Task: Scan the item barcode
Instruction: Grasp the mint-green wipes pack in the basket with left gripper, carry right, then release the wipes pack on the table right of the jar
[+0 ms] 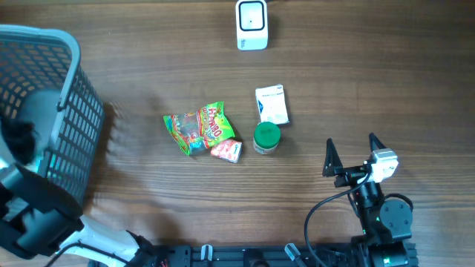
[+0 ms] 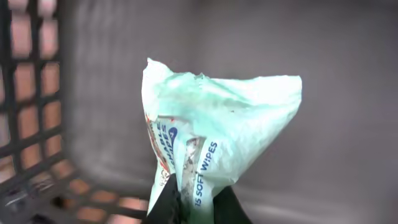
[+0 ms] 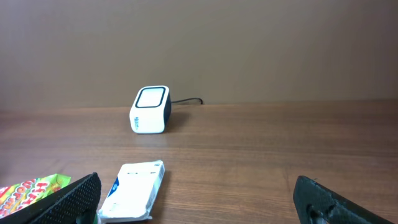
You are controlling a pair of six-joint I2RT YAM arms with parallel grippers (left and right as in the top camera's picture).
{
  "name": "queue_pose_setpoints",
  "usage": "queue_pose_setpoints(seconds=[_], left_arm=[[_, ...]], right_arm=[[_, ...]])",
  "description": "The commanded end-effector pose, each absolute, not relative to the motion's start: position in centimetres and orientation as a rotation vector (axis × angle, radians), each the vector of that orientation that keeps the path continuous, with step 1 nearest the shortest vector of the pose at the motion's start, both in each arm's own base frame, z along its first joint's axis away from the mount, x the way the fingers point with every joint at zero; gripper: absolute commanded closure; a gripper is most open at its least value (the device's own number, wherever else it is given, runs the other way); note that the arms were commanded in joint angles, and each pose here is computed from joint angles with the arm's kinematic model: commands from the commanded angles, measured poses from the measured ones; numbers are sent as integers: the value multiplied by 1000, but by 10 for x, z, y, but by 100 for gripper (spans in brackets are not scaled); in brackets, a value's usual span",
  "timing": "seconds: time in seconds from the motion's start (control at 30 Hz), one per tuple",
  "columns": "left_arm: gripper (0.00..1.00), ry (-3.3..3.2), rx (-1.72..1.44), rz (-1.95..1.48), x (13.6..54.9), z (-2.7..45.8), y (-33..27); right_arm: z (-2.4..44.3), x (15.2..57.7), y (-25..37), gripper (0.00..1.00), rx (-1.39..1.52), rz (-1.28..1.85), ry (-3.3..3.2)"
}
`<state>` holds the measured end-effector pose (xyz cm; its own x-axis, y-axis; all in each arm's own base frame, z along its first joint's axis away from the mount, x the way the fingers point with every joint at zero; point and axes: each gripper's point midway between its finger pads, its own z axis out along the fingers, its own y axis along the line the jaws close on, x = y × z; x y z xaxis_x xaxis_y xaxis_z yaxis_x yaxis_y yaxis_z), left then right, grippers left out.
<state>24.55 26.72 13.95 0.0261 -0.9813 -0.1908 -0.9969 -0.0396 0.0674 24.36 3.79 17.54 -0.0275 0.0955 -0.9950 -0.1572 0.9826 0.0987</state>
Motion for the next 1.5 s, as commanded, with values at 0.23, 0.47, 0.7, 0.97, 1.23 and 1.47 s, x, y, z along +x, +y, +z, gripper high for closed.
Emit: queue_pose_setpoints(seconds=[0.23, 0.47, 0.7, 0.97, 1.23, 1.47], left_arm=[[96, 2136, -1001, -593, 330, 420, 75], [96, 2552, 574, -796, 286, 354, -233], [96, 2381, 928, -1144, 291, 273, -371], [96, 2568, 907, -1363, 313, 149, -416], [55, 2758, 839, -1363, 303, 90, -422], [51, 2772, 814, -1254, 311, 83, -418]], right_arm=[[175, 243, 39, 0, -68, 194, 1580], [175, 243, 39, 0, -68, 194, 1580], [175, 243, 39, 0, -68, 194, 1580], [175, 243, 39, 0, -68, 194, 1580], [175, 243, 39, 1, -68, 194, 1580], [175, 243, 39, 0, -68, 194, 1580]])
